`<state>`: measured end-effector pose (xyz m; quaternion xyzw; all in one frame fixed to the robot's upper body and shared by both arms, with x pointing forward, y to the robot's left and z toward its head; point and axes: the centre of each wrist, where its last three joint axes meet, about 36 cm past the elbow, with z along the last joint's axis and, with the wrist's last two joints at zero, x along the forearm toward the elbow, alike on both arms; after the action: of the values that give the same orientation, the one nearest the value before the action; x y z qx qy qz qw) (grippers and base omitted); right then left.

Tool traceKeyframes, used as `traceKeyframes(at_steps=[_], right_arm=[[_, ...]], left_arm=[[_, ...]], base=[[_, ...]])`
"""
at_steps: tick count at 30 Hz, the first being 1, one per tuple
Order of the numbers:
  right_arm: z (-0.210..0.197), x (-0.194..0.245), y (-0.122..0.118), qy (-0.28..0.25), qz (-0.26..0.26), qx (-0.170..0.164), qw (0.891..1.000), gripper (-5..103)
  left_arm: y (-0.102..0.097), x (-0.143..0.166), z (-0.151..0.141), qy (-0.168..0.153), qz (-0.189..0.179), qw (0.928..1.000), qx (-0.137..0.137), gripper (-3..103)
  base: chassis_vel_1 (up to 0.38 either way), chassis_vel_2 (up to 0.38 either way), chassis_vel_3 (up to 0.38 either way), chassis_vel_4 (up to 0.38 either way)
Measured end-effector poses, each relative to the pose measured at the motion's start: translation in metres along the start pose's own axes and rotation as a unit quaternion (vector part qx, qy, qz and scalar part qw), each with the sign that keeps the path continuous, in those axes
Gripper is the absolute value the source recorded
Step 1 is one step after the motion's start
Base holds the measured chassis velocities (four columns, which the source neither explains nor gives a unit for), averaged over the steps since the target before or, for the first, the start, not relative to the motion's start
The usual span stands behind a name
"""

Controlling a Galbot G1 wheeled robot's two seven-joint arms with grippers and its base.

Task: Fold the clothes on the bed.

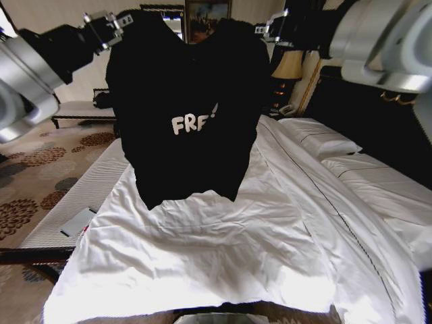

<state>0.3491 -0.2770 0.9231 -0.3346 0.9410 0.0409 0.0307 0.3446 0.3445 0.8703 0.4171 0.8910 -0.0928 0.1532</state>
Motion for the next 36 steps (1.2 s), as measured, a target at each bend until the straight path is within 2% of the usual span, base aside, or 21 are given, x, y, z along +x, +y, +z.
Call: traceKeyframes(at_steps=[1,2,5,6,7,9,10,15,18,22,23,26,27,29,32,33,36], right_arm=[[0.003,0.020,0.009,-0.002,0.001,0.006,1.000,0],[0.003,0.020,0.009,-0.002,0.001,0.006,1.000,0],[0.013,0.058,0.025,0.001,0.015,0.026,1.000,0],[0.020,0.074,0.034,0.011,0.033,0.040,0.999,0],[0.020,0.074,0.034,0.011,0.033,0.040,0.999,0],[0.025,0.088,0.045,0.039,0.064,0.047,0.996,0],[0.021,0.102,0.060,0.047,0.087,0.049,0.994,0],[0.043,0.099,0.079,0.067,0.072,0.063,0.993,0],[0.049,0.095,0.078,0.070,0.070,0.057,0.993,0],[0.073,0.071,0.062,0.094,0.078,0.038,0.992,0],[0.073,0.071,0.062,0.094,0.078,0.038,0.992,0],[0.098,0.051,0.048,0.106,0.072,0.023,0.992,0],[0.098,0.051,0.048,0.106,0.072,0.023,0.992,0],[0.110,0.034,0.029,0.110,0.074,-0.003,0.991,0],[0.128,0.007,-0.015,0.110,0.095,-0.028,0.989,0],[0.128,0.007,-0.015,0.110,0.095,-0.028,0.989,0],[0.153,-0.024,-0.050,0.120,0.091,-0.053,0.987,0]], left_arm=[[-0.011,0.003,-0.001,0.003,0.014,0.9999,0.004,2],[-0.011,0.003,-0.001,0.003,0.014,0.9999,0.004,2],[-0.038,0.008,-0.011,0.001,0.051,0.9987,0.006,2],[-0.048,0.009,-0.012,0.004,0.066,0.9978,0.007,2],[-0.048,0.009,-0.012,0.004,0.066,0.9978,0.007,2],[-0.049,0.007,-0.003,0.012,0.077,0.9968,0.020,2],[-0.057,0.007,0.011,0.031,0.094,0.9946,0.032,2],[-0.060,0.008,0.016,0.042,0.102,0.9931,0.039,2],[-0.055,0.006,0.024,0.053,0.094,0.9930,0.047,2],[-0.038,0.004,0.061,0.082,0.071,0.9917,0.069,2],[-0.038,0.004,0.061,0.082,0.071,0.9917,0.069,2],[-0.019,0.002,0.093,0.103,0.037,0.9912,0.075,2],[-0.019,0.002,0.093,0.103,0.037,0.9912,0.075,2],[-0.007,0.000,0.111,0.114,0.018,0.9903,0.077,2],[0.016,-0.009,0.136,0.128,-0.008,0.9884,0.082,2],[0.016,-0.009,0.136,0.128,-0.008,0.9884,0.082,2],[0.040,-0.014,0.157,0.145,-0.039,0.9851,0.084,2]], base=[[0.000,0.000,0.000,0.000],[0.000,0.000,0.000,0.000],[0.000,0.000,0.000,0.000],[0.000,0.000,0.000,0.000],[0.000,0.000,0.000,0.000],[0.000,0.000,0.000,0.000],[0.000,0.000,0.000,0.000],[0.000,0.000,0.000,0.000],[0.000,0.000,0.000,0.000],[0.000,0.000,0.000,0.000],[0.000,0.000,0.000,0.000],[0.000,0.000,0.000,0.000],[0.000,0.000,0.000,0.000],[0.000,0.000,0.000,0.000],[0.000,0.000,0.000,0.000],[0.000,0.000,0.000,0.000],[0.000,0.000,0.000,0.000]])
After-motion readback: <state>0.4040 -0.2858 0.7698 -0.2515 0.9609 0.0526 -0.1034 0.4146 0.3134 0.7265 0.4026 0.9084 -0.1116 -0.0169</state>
